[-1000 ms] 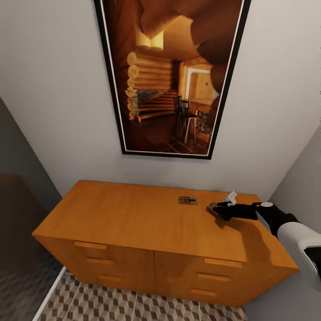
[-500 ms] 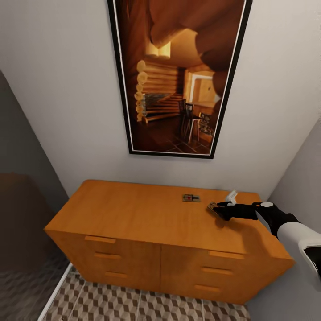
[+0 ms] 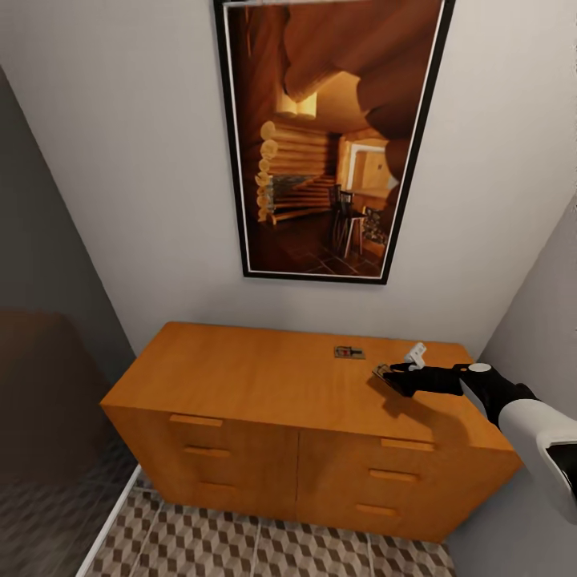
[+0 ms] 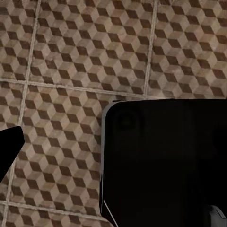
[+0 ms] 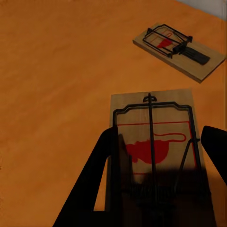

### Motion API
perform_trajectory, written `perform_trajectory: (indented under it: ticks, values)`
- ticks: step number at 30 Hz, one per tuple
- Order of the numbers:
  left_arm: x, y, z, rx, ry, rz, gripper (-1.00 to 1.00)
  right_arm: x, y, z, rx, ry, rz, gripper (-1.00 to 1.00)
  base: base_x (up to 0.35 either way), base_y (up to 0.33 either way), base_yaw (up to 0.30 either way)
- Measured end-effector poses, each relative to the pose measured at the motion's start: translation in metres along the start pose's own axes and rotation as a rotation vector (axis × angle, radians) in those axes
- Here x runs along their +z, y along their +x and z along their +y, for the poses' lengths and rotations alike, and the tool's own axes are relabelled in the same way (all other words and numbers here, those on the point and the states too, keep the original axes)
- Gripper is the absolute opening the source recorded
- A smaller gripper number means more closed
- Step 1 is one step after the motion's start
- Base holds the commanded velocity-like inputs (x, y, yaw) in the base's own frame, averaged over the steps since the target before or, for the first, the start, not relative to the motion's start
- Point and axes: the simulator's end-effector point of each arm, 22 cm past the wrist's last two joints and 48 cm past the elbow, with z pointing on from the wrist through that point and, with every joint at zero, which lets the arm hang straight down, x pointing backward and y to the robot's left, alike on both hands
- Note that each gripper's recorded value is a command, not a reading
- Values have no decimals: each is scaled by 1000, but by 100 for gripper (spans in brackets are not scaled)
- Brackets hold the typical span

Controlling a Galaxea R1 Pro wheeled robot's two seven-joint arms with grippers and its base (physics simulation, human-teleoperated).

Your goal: Take the four mousetraps from the cabinet in the bathroom and place them on the bathroom floor. Make sure all four end up on the same floor surface, and ensure that at least two of them are either under or directly next to the same bathroom sink.

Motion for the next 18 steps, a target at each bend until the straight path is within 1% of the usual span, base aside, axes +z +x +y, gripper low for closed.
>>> perform_trajectory:
  ticks: [3,5,18]
  values:
    - [1,-1,0,0,0,-4,100,-2,-3,0,-3,1,-4,-100,-64,1,0]
    - [1,-2,0,0,0,-7,100,-2,-4,0,-5,2,-6,-100,-225,0,0]
    - [4,-9,0,-2,0,-28,100,-10,-16,1,-18,9,-21,-100,-329,0,0]
